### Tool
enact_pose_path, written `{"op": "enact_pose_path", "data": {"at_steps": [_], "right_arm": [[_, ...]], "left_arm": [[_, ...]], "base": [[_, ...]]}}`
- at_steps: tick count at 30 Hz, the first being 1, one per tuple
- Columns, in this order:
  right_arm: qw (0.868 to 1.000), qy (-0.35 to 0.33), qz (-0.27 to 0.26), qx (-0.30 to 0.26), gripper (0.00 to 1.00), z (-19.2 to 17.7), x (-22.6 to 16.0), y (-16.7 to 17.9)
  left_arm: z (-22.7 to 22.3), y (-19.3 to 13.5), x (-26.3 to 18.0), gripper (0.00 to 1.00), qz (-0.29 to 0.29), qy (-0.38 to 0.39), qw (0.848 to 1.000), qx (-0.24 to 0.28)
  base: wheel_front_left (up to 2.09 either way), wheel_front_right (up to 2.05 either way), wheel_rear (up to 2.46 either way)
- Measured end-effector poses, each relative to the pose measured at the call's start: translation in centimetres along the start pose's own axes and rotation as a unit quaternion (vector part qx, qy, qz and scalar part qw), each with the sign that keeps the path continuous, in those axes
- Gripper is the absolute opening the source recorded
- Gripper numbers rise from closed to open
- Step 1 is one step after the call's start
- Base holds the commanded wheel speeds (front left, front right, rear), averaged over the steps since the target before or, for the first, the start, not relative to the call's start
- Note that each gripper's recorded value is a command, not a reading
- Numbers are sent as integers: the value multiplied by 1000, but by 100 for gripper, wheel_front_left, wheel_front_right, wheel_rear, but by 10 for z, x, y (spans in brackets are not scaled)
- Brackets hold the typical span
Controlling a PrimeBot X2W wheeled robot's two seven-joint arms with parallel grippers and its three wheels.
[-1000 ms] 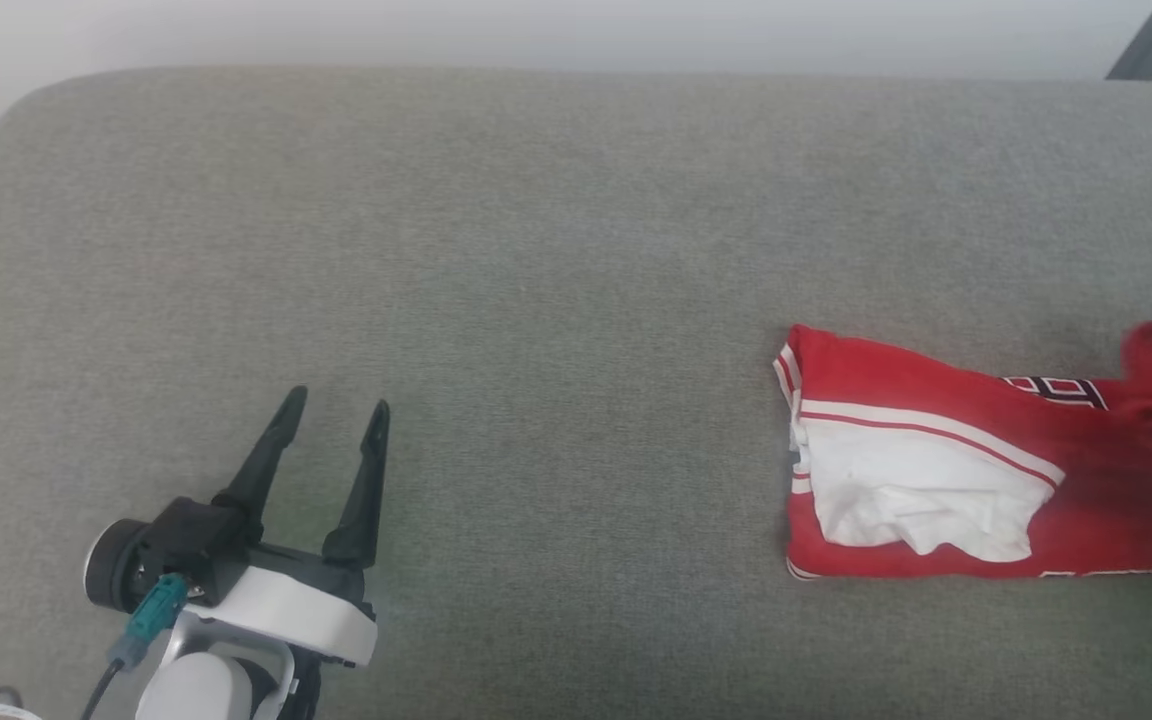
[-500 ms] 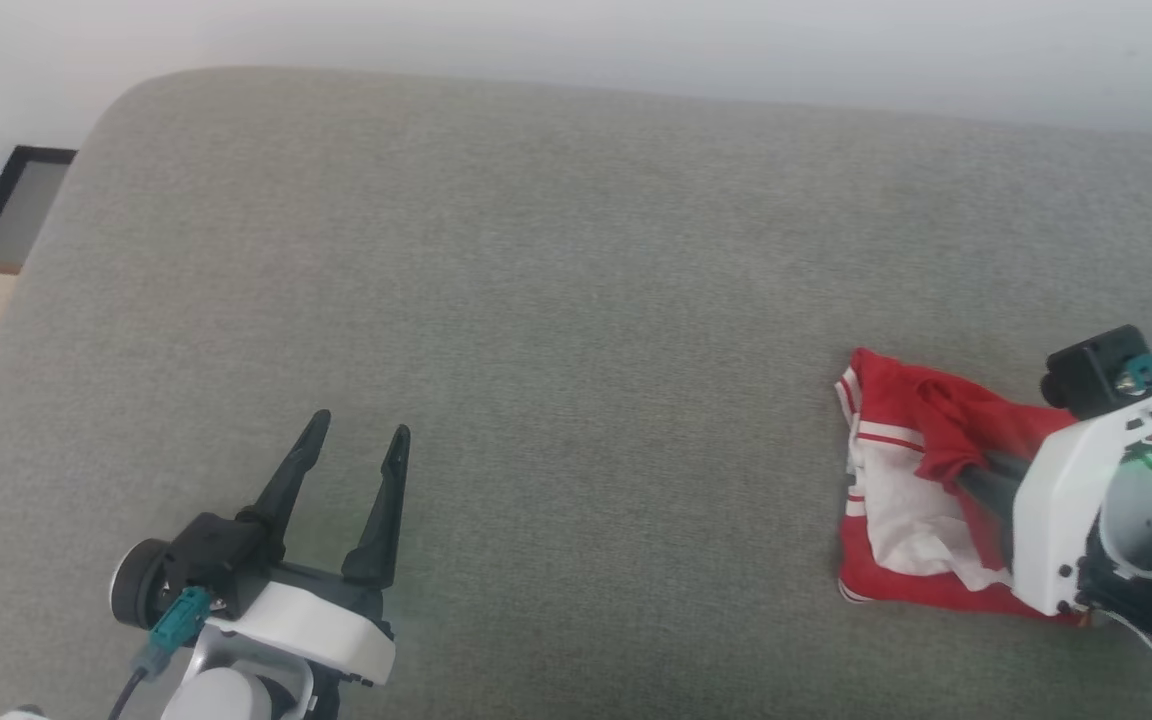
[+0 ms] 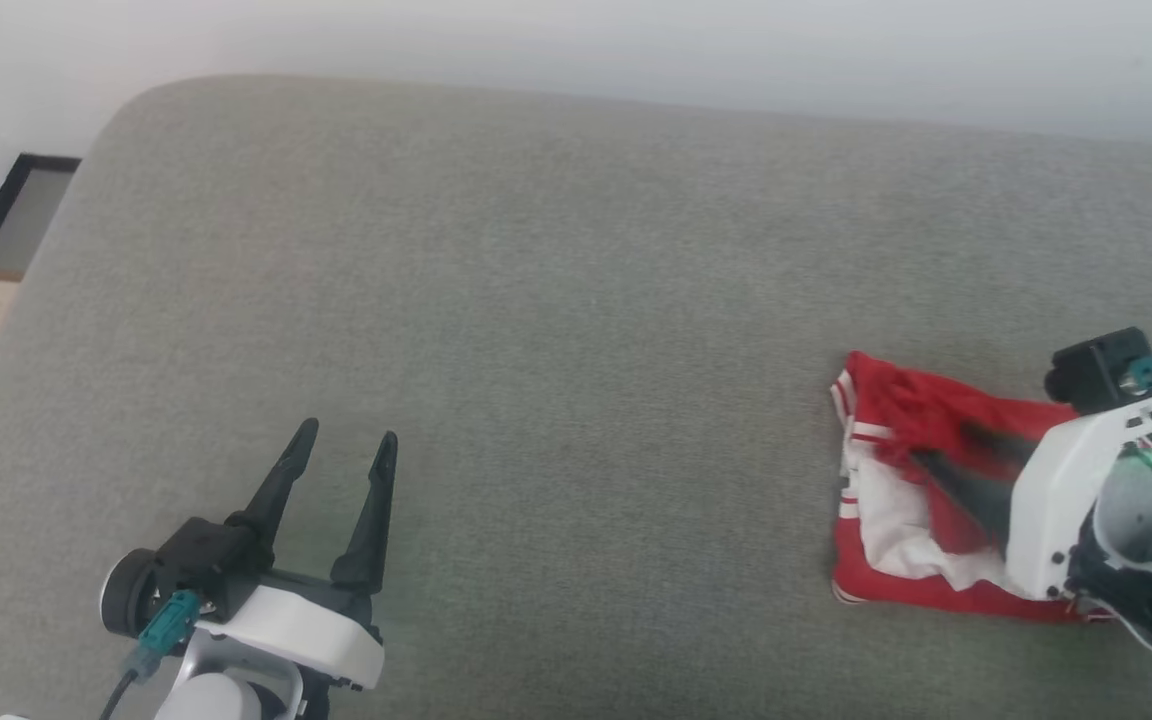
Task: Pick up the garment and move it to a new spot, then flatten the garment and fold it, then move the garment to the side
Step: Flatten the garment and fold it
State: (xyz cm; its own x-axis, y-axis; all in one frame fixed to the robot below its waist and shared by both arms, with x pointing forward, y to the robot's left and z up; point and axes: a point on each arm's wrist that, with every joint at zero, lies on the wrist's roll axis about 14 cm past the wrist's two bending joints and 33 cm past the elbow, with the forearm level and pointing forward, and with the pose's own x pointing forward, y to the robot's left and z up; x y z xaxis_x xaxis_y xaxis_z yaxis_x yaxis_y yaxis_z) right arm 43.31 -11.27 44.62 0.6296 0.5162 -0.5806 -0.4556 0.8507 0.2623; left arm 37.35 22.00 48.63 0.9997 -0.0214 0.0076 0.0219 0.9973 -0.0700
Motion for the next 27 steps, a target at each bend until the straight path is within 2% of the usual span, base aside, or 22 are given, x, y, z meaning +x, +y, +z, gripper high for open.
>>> {"op": "enact_pose_path", "data": {"at_steps": [6,12,16,24,27], "right_arm": [[995,-86,-46,5,100,24,-28,-30],[982,-156,-98,33,100,24,-55,-62],[967,-210,-139,44,100,24,-76,-84],[928,-322,-190,6,100,28,-116,-93],[920,-334,-203,-12,100,21,-126,-92]], "left_arm": [[-1,-12,5,100,-21,0,1000,-6],[-2,-27,11,100,-42,1,999,-23],[-5,-32,11,100,-46,5,998,-36],[-3,-33,-1,100,-44,1,998,-43],[2,-30,-7,100,-40,-6,998,-42]], "base": [[0,0,0],[0,0,0],[0,0,0],[0,0,0],[0,0,0]]}}
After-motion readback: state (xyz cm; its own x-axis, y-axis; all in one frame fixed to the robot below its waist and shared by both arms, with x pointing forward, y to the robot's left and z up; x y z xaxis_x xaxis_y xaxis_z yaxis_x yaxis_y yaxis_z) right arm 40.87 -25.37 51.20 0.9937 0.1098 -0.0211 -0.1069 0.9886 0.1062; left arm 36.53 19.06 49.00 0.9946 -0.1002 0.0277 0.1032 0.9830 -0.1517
